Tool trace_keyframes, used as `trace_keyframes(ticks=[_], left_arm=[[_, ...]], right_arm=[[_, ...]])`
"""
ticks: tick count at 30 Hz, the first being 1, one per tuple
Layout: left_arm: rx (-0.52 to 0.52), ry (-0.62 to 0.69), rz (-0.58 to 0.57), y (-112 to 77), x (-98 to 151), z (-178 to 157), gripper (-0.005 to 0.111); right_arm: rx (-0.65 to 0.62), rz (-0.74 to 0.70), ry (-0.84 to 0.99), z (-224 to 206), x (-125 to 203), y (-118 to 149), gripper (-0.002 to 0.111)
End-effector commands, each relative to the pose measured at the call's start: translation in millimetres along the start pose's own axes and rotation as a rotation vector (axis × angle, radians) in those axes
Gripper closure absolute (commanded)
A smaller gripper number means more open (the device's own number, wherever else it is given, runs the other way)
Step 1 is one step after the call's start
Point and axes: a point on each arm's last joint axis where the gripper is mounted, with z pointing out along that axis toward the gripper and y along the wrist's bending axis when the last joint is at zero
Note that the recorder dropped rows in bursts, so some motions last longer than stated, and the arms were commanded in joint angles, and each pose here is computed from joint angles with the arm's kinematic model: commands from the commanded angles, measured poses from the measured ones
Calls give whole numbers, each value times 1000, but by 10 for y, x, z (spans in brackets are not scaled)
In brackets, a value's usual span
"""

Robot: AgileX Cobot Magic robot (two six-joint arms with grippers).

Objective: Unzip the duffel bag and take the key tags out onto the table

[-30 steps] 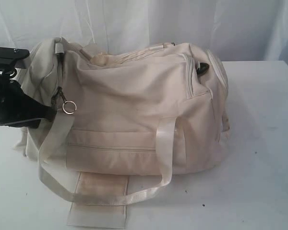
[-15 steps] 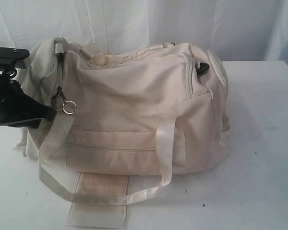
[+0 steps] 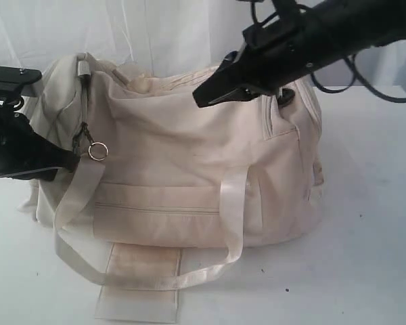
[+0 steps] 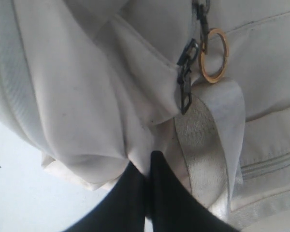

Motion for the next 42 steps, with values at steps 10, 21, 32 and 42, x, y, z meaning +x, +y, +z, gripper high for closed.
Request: trace_keyframes(ticks=[10,21,32,42], left_arm=[[14,1,-7,-17,24,-56,107],[14,-1,-7,-17,22,-56,107],[14,-1,-7,-17,22,-56,107],[14,-5,-7,-16,19,-56,107]], right_arm=[[62,-279,78,1346,-300,-79,73],[74,-471,112,1781,-186,55,48],[155,-574,76,1946,-207,131,36],[176,-582,169,2034,-94,120,52]])
